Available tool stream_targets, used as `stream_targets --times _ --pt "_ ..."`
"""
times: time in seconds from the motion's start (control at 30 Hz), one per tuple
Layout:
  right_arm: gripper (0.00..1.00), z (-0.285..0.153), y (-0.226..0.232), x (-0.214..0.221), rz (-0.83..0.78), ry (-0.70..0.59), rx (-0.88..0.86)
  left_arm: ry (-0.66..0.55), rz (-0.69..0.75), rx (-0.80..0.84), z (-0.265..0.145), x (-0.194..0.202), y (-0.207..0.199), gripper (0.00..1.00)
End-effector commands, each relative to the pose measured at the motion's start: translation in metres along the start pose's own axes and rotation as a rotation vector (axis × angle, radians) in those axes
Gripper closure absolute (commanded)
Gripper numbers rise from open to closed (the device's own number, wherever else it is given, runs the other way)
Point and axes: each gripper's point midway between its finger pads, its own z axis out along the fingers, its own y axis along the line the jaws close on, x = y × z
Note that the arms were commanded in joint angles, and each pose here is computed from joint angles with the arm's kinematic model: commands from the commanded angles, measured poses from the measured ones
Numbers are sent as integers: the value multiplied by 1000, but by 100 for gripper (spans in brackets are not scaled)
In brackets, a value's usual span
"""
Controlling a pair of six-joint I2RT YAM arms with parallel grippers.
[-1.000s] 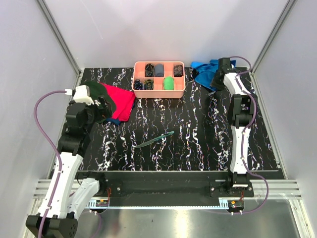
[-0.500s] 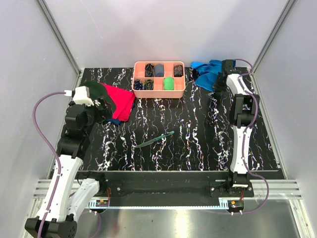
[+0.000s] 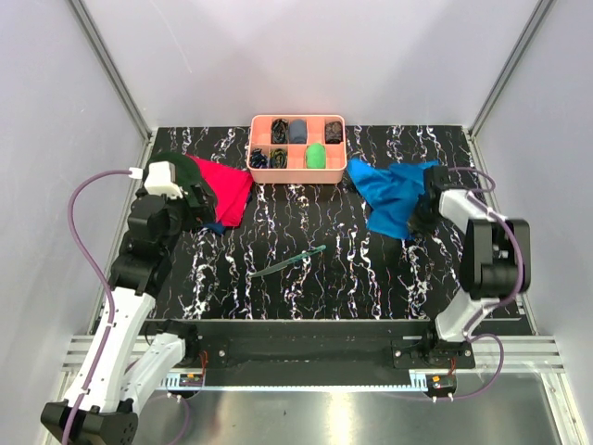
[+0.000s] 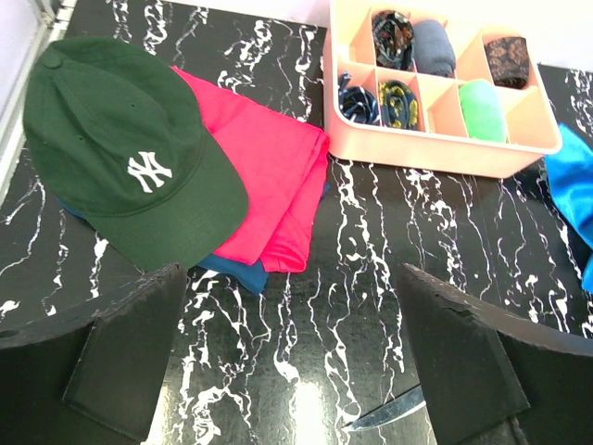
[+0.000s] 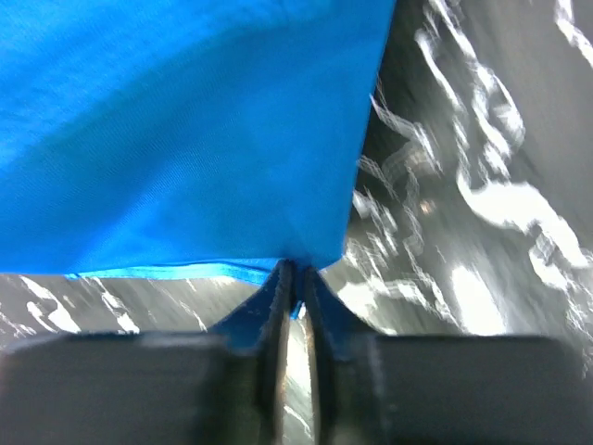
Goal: Fold the napkin, place the utensils inside, and roll it up
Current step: Grab the napkin with the right arm
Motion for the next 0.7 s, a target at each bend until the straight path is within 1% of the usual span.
stream_targets --times 0.0,0.03,0.07,0.1,0.17,0.27,0.33,0.43,0.5,0.67 --pt "59 -42 16 -14 -73 -177 9 -30 15 9 2 -9 -4 1" --pt "51 -58 24 -16 -92 -229 -7 -29 16 13 2 -9 -5 1" --pt "45 -67 31 -15 -128 -264 -6 -28 17 10 3 -8 -5 1" --pt "39 -75 49 -8 -180 -284 -35 -29 18 8 3 -8 -4 1" --pt "36 -87 70 -5 -228 -311 -74 -29 19 -1 3 -8 -2 1" --pt "39 -79 95 4 -283 -275 -108 -31 20 -9 2 -8 -1 1" --pt "42 -62 107 16 -331 -231 -89 -32 19 -5 2 -8 -2 1" --pt "44 -41 120 33 -388 -177 -57 -29 19 0 2 -8 -3 1" --pt "45 -28 119 39 -408 -155 -11 -26 20 1 3 -7 -3 1" --pt "46 -13 120 42 -434 -138 52 -31 17 3 2 -8 -3 1"
